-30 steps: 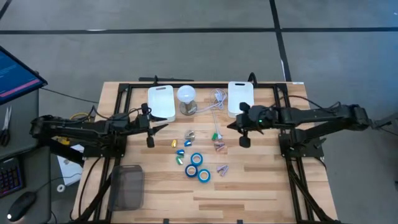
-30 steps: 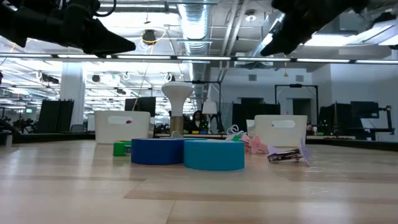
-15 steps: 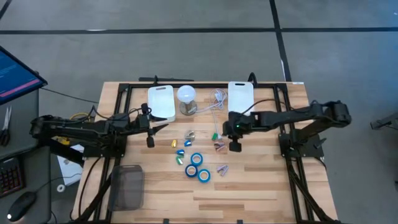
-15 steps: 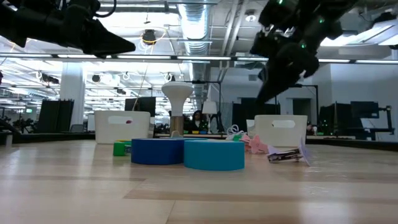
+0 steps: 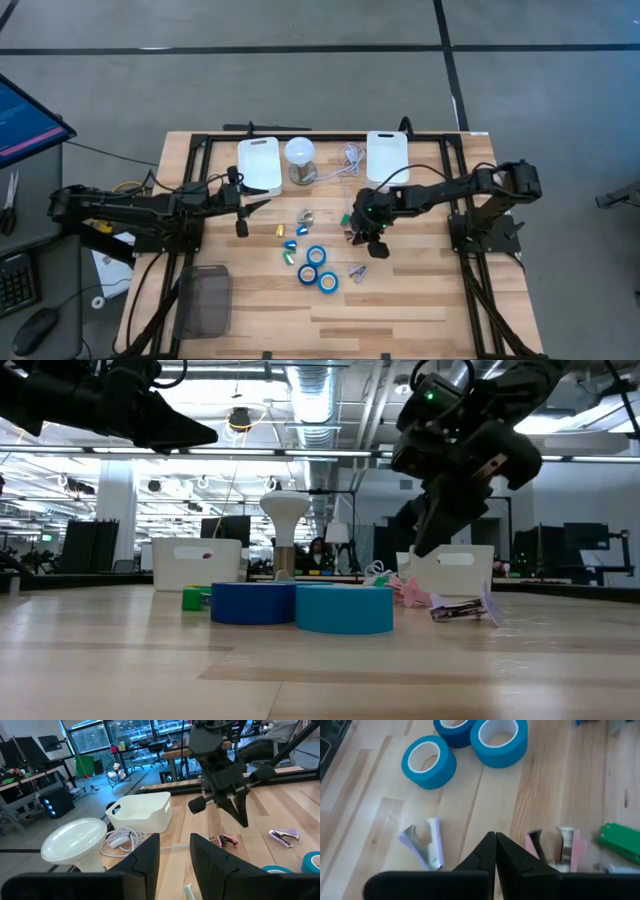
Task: Pick and place Stapler, Stapler remover, tape
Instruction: Put the pink staple remover into the right white bin
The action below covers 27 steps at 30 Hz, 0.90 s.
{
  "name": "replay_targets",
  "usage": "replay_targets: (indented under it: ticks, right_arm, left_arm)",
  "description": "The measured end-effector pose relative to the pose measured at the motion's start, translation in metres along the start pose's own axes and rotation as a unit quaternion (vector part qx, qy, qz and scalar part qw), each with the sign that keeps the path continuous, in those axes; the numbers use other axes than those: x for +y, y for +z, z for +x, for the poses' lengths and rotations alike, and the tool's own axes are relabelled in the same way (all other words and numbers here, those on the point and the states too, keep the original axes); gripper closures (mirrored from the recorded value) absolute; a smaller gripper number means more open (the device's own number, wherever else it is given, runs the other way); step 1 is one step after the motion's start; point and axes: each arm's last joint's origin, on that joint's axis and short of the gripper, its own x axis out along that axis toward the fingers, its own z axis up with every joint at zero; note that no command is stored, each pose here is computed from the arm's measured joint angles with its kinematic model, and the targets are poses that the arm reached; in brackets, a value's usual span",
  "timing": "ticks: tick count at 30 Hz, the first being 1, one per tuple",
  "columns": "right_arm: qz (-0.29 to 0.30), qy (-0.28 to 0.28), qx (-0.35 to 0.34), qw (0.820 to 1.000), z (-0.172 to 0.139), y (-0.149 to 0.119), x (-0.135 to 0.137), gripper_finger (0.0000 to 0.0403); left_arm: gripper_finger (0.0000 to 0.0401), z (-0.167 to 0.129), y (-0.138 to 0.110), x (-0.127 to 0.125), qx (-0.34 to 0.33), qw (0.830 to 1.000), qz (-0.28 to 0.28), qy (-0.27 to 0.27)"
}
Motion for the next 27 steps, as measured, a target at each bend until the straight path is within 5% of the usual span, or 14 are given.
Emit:
replay_targets:
  ticks: [12,27]
  right_arm:
    - [-0.013,-0.039,0.007,0.999,0.0058,-0.0015,-0.0028,0.0296]
    - [-0.009,-0.065,0.026,0.998,0.0054,-0.0048,-0.0041,0.0261]
  left_arm:
    - [0.0302,0.0,-0.0001,0.0,0.0,1.0,0.0,0.0]
    - [0.0302,0.0,-0.0001,0.0,0.0,1.0,0.0,0.0]
